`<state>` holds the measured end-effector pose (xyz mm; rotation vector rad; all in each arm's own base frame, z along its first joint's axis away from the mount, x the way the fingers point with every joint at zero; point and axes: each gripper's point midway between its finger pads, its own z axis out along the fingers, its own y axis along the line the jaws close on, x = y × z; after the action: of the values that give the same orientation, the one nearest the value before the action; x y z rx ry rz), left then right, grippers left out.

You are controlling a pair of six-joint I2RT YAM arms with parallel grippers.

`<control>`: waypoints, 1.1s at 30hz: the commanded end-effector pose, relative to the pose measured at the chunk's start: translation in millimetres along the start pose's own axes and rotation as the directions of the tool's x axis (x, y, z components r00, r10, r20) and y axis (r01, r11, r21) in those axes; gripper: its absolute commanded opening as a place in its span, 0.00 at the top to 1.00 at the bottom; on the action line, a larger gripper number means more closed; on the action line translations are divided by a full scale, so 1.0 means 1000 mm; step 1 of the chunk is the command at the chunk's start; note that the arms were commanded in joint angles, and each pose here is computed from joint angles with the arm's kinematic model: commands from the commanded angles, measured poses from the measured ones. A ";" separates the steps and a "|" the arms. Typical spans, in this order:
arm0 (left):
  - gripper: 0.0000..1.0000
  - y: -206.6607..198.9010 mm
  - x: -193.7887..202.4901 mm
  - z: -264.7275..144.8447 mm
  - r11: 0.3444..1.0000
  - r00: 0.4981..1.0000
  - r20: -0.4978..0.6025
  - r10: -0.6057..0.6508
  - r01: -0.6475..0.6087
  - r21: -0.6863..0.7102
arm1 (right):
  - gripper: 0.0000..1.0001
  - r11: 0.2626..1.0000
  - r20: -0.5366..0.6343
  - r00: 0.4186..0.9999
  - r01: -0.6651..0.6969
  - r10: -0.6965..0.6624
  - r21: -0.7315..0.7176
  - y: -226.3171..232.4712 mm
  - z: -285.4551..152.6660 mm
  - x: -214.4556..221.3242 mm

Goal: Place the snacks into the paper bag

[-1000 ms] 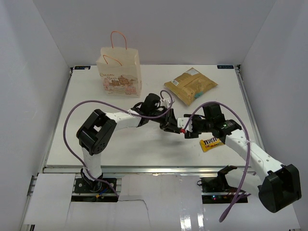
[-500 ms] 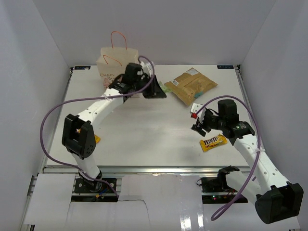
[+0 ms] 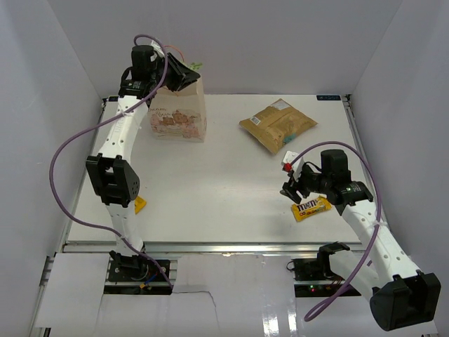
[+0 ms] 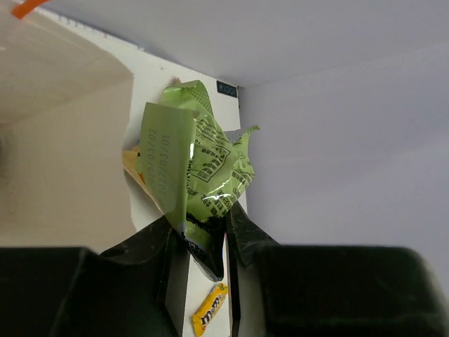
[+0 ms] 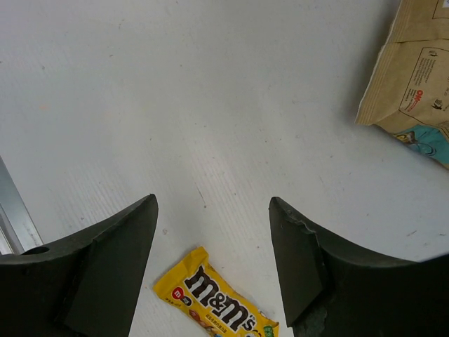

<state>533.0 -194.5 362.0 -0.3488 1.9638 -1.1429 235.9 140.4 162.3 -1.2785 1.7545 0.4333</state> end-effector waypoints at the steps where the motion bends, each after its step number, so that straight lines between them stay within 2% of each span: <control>1: 1.00 0.003 -0.003 0.000 0.996 0.996 -0.005 -0.084 0.083 -0.031 | 0.30 1.000 0.020 1.000 -0.014 0.014 0.010 0.000 -0.003 -0.004; 6: 0.99 0.011 -0.010 -0.002 0.993 0.995 0.023 -0.098 0.100 -0.060 | 0.29 1.000 0.015 1.000 -0.027 0.027 0.015 -0.001 -0.002 -0.001; 10: 0.92 0.015 -0.012 -0.001 0.992 0.994 0.022 -0.107 0.108 -0.063 | 0.29 0.999 0.011 0.999 -0.044 0.043 0.016 -0.002 -0.001 -0.001; 15: 0.69 0.013 -0.016 0.001 0.992 0.994 0.024 -0.111 0.112 -0.053 | 0.29 0.998 0.000 0.998 -0.059 0.059 0.028 -0.006 -0.001 0.001; 16: 0.61 0.013 -0.017 0.000 0.992 0.993 0.028 -0.113 0.114 -0.052 | 0.29 0.997 -0.002 0.998 -0.064 0.064 0.032 -0.006 -0.001 0.001; 19: 0.49 0.007 -0.021 -0.002 0.993 0.993 0.031 -0.110 0.111 -0.037 | 0.29 0.995 -0.014 0.996 -0.091 0.092 0.034 -0.006 -0.001 0.004; 22: 0.42 0.000 -0.026 -0.005 0.995 0.994 0.036 -0.101 0.102 -0.018 | 0.19 0.990 -0.037 0.989 -0.143 0.143 -0.016 0.003 0.003 0.013; 25: 0.39 -0.008 -0.029 -0.011 0.996 0.995 0.038 -0.088 0.088 0.005 | 0.18 0.970 -0.111 0.976 -0.201 0.187 -0.139 0.023 0.008 0.027; 27: 0.39 -0.018 -0.031 -0.014 0.998 0.998 0.042 -0.055 0.053 0.041 | 0.19 0.962 -0.157 0.977 -0.174 0.142 -0.211 0.028 0.011 0.035; 29: 0.39 -0.038 -0.031 -0.024 0.994 0.999 0.038 0.019 -0.023 0.109 | 0.22 0.940 -0.187 0.982 -0.074 0.011 -0.334 0.043 0.002 0.048; 32: 0.35 -0.077 -0.025 -0.047 0.949 0.986 0.041 0.161 -0.166 0.269 | 0.25 0.861 -0.124 0.978 0.082 -0.166 -0.502 0.054 -0.017 0.053; 33: 0.34 -0.079 -0.020 -0.049 0.925 0.972 0.053 0.227 -0.232 0.299 | 0.25 0.853 -0.129 0.968 0.122 -0.215 -0.508 0.050 -0.020 0.059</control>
<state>542.2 -189.7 371.9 -0.3075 1.9343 -1.2295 201.4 123.2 100.4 -1.6047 1.9523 0.6792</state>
